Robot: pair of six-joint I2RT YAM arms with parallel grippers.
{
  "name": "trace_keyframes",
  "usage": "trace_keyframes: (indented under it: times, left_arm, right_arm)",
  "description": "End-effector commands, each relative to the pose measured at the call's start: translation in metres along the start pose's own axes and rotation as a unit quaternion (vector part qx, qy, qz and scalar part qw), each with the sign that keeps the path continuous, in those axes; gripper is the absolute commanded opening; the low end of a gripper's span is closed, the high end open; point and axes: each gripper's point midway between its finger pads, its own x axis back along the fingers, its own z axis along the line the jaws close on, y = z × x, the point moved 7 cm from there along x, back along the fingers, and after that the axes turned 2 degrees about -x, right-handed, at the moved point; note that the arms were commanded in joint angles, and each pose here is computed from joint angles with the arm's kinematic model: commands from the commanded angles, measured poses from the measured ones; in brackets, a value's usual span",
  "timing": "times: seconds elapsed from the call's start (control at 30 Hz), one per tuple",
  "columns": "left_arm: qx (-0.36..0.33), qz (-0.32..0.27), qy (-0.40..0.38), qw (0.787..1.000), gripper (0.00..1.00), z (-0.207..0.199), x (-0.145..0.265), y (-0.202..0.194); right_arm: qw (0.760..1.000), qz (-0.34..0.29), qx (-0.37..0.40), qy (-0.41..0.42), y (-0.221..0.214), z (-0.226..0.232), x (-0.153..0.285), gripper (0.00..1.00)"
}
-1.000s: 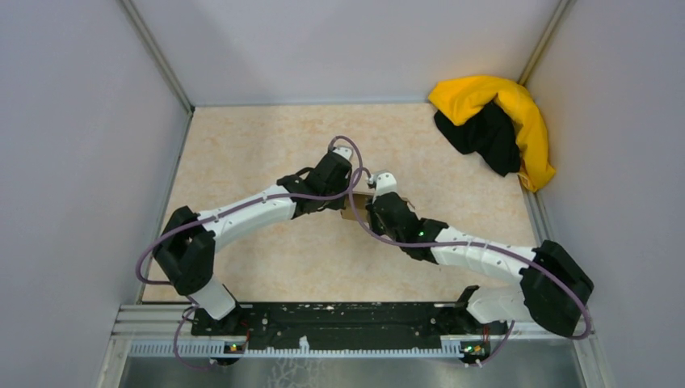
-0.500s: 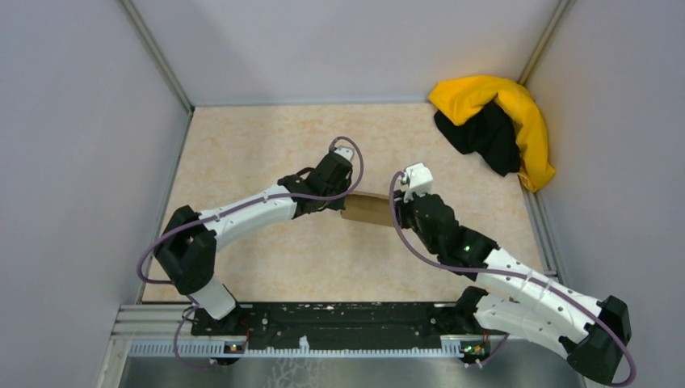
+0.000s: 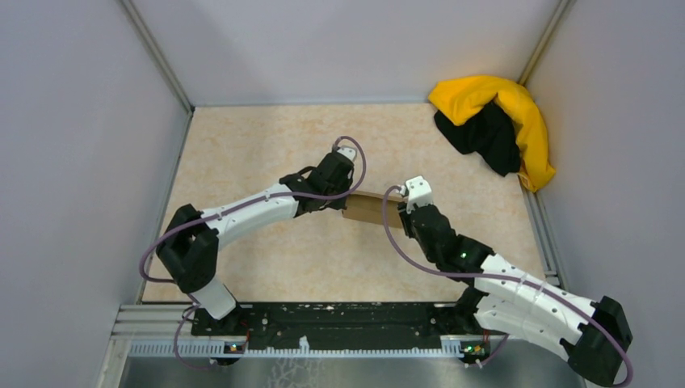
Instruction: Fold the paper box
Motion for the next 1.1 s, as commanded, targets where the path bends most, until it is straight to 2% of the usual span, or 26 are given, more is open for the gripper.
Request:
trace_keyframes:
  times: [0.0, 1.07]
  left_arm:
    - [-0.022, 0.049, -0.008, 0.999, 0.03, -0.001, -0.008, -0.016]
    - [-0.03, 0.06, -0.017, 0.998, 0.03, -0.002, -0.013, -0.017]
  right_arm:
    - [0.999, -0.026, -0.019, -0.026, 0.008, -0.007, -0.007, 0.35]
    - [0.997, 0.025, -0.07, -0.001, -0.005, -0.015, -0.032, 0.16]
